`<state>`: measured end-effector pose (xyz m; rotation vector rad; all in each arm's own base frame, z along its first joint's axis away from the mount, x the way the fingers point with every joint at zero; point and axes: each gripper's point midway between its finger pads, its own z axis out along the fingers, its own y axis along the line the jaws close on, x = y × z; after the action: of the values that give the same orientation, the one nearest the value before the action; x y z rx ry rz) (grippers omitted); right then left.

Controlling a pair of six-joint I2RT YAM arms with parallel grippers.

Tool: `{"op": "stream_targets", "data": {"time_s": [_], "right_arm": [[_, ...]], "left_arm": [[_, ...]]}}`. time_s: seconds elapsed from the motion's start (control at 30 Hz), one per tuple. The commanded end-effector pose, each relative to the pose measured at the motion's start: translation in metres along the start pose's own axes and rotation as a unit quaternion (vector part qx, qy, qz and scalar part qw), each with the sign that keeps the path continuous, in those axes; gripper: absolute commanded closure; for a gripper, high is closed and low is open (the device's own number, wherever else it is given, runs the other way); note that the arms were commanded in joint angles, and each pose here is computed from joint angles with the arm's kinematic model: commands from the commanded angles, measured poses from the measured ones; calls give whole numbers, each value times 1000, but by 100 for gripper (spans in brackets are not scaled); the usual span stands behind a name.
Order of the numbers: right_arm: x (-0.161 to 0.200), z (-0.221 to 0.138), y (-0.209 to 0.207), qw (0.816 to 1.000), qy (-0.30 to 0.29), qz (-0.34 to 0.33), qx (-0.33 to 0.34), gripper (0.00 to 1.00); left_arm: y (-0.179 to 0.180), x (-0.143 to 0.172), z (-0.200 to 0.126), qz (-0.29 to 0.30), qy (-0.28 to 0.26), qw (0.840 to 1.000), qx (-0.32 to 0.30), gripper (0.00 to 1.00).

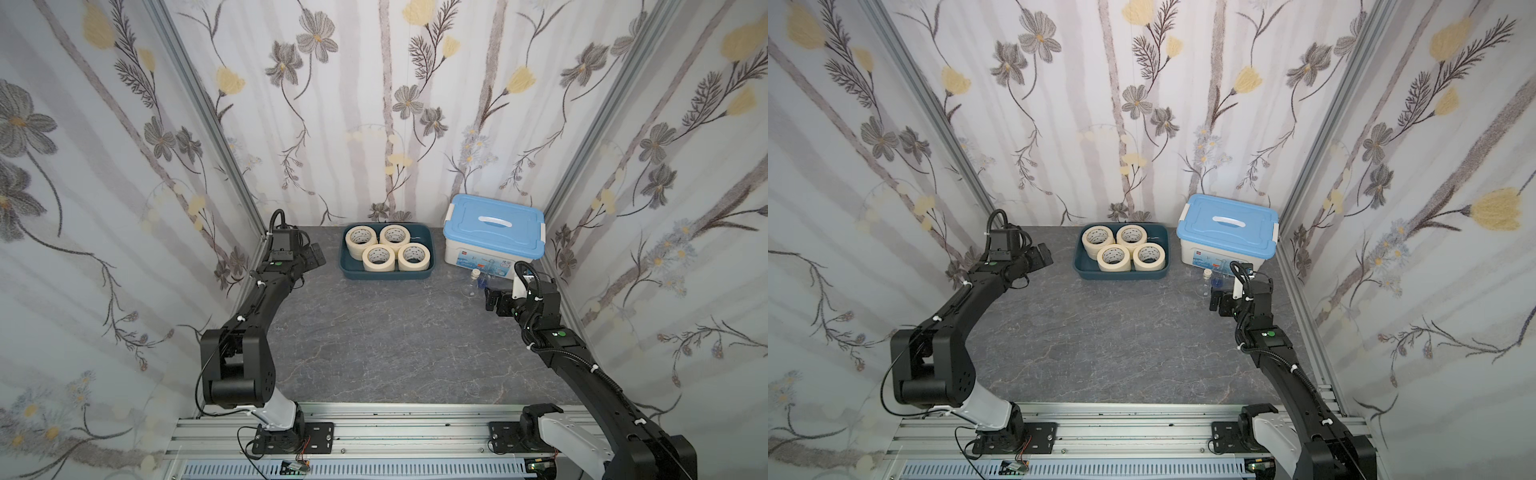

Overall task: Take out the art tape in the storage box
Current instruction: Move the storage box to the center of the board.

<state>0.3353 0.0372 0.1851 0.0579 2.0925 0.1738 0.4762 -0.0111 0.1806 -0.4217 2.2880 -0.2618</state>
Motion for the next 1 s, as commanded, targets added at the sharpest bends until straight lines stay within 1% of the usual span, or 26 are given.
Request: {"op": "stream_targets", "data": {"time_s": [0.0, 0.03, 0.13, 0.2, 0.3, 0.33, 0.43, 0.5, 0.57, 0.7, 0.9, 0.97], "right_arm": [[31, -10, 11, 996, 77, 30, -31, 0], [31, -12, 12, 996, 80, 31, -34, 0], [33, -15, 14, 995, 83, 35, -39, 0], [34, -15, 13, 995, 83, 36, -37, 0], [37, -15, 12, 995, 87, 31, -34, 0], [38, -16, 11, 995, 88, 31, -33, 0], [39, -17, 11, 995, 90, 31, -32, 0], [41, -18, 10, 995, 91, 33, -31, 0], [42, -18, 9, 995, 90, 34, -29, 0], [43, -18, 9, 995, 92, 38, -29, 0], [40, -18, 10, 995, 90, 43, -30, 0], [38, -18, 11, 995, 88, 43, -30, 0]], "left_arm": [[-29, 33, 21, -36, 118, 990, 68, 1], [-39, 30, 29, -39, 126, 988, 84, 3], [-57, 28, 56, -42, 148, 983, 105, 8], [-63, 31, 74, -40, 167, 980, 101, 12], [-72, 33, 97, -33, 187, 976, 102, 22], [-73, 33, 102, -30, 190, 976, 97, 25], [-64, 37, 117, -18, 197, 978, 64, 32], [-59, 44, 125, -15, 206, 977, 53, 36], [-55, 52, 131, -11, 218, 975, 47, 43], [-48, 65, 135, 7, 230, 973, 28, 62], [-52, 64, 128, 25, 226, 973, 29, 79], [-55, 63, 124, 32, 222, 974, 32, 87]]}}
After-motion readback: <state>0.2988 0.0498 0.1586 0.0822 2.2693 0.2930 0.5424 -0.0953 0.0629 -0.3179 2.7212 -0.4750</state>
